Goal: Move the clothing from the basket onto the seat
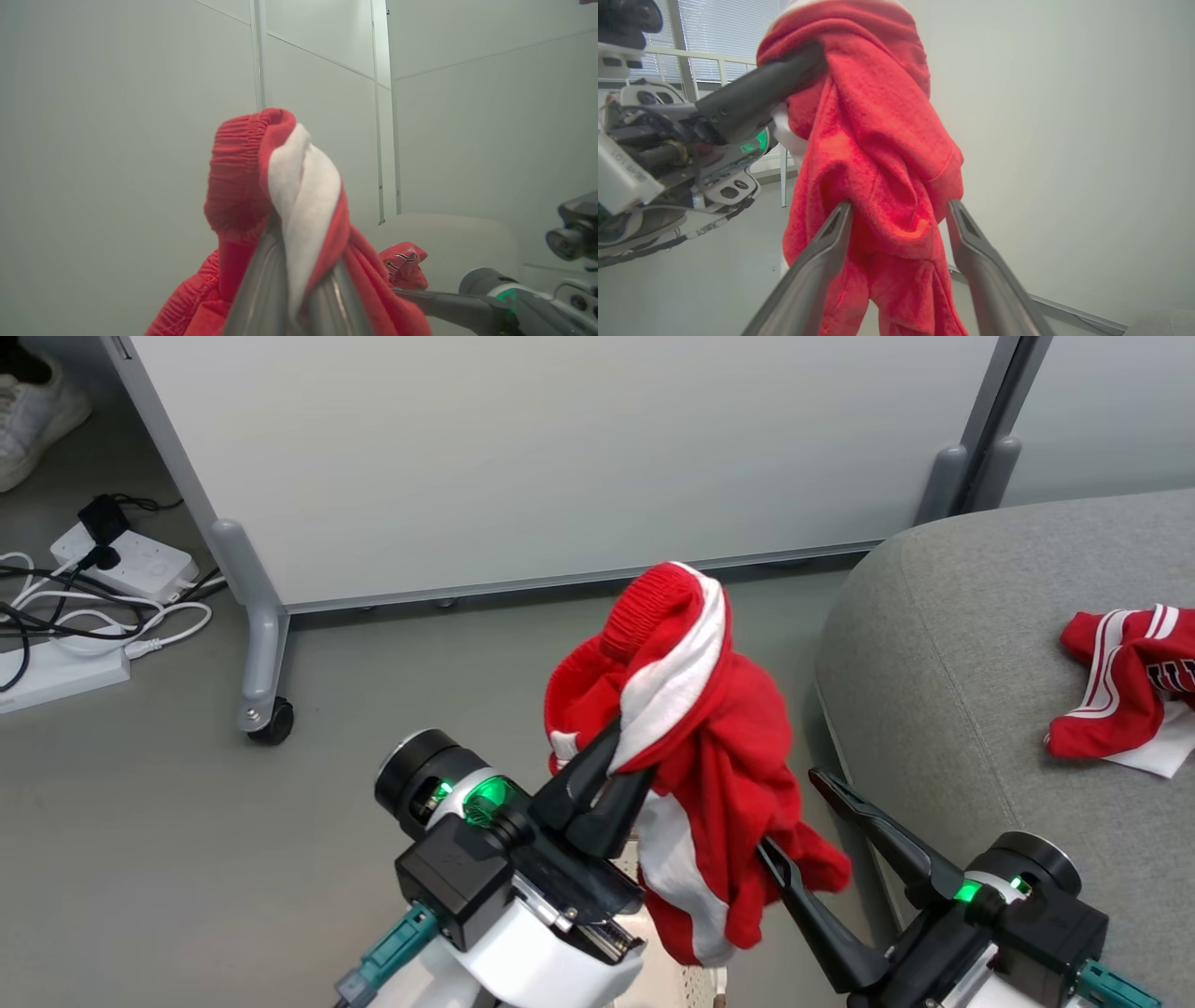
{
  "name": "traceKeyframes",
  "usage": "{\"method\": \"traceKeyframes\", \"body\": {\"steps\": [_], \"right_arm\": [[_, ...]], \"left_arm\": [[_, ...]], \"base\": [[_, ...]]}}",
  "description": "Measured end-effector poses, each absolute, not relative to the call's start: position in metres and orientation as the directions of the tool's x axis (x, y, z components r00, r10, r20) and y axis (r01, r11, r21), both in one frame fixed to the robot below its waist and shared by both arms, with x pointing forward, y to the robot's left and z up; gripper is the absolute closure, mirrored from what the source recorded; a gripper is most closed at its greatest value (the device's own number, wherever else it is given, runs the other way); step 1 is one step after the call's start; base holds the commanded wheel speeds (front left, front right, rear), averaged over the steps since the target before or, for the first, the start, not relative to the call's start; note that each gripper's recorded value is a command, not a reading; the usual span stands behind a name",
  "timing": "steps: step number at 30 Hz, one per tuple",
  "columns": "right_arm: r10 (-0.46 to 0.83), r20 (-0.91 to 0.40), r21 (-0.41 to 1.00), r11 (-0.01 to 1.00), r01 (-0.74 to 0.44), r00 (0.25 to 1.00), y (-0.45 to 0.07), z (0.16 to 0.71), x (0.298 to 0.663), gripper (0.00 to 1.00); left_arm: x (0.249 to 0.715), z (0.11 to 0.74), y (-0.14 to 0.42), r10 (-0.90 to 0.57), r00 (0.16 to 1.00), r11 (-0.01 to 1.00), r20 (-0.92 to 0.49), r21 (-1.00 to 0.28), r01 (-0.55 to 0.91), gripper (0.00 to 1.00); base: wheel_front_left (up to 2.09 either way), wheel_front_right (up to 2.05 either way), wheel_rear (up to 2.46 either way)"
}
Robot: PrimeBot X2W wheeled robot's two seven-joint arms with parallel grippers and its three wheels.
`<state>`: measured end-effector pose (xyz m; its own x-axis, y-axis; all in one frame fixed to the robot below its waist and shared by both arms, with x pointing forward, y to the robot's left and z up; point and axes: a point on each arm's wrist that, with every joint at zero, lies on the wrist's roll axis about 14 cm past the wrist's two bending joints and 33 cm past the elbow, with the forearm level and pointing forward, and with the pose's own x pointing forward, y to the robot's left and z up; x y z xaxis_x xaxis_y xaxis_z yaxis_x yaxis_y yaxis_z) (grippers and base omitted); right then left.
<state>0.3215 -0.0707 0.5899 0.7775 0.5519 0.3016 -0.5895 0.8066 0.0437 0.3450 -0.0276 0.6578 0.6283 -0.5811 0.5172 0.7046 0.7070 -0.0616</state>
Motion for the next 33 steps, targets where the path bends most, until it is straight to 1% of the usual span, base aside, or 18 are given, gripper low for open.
{"method": "traceKeyframes", "body": {"steps": [12, 22, 23, 24, 25, 28, 33], "right_arm": [[0.605, 0.248, 0.025, 0.776, -0.63, 0.756, -0.058, 0.575, 0.332, 0.0], [0.658, 0.225, 0.001, 0.738, -0.675, 0.719, -0.04, 0.569, 0.327, 0.0], [0.661, 0.218, -0.01, 0.737, -0.676, 0.718, -0.04, 0.567, 0.328, 0.79], [0.661, 0.216, -0.019, 0.739, -0.673, 0.719, -0.04, 0.567, 0.329, 0.79], [0.655, 0.226, -0.016, 0.742, -0.67, 0.721, -0.039, 0.569, 0.33, 1.0], [0.651, 0.245, -0.005, 0.742, -0.67, 0.719, -0.035, 0.574, 0.331, 1.0], [0.626, 0.259, 0.026, 0.757, -0.653, 0.736, -0.037, 0.576, 0.334, 1.0]], "left_arm": [[0.326, 0.648, -0.054, -0.657, 0.572, 0.624, 0.491, -0.071, 0.778, 1.0], [0.314, 0.644, -0.067, -0.691, 0.543, 0.578, 0.477, -0.086, 0.812, 1.0], [0.313, 0.643, -0.067, -0.692, 0.542, 0.576, 0.477, -0.089, 0.813, 1.0], [0.313, 0.643, -0.067, -0.692, 0.542, 0.574, 0.477, -0.092, 0.814, 1.0], [0.313, 0.644, -0.067, -0.691, 0.542, 0.574, 0.478, -0.092, 0.813, 1.0], [0.317, 0.645, -0.062, -0.678, 0.555, 0.588, 0.483, -0.096, 0.803, 1.0], [0.319, 0.645, -0.06, -0.671, 0.562, 0.596, 0.483, -0.1, 0.797, 1.0]], "base": [[0.0, 0.0, 0.0], [0.0, 0.0, 0.0], [0.0, 0.0, 0.0], [0.0, 0.0, 0.0], [0.0, 0.0, 0.0], [0.0, 0.0, 0.0], [0.0, 0.0, 0.0]]}}
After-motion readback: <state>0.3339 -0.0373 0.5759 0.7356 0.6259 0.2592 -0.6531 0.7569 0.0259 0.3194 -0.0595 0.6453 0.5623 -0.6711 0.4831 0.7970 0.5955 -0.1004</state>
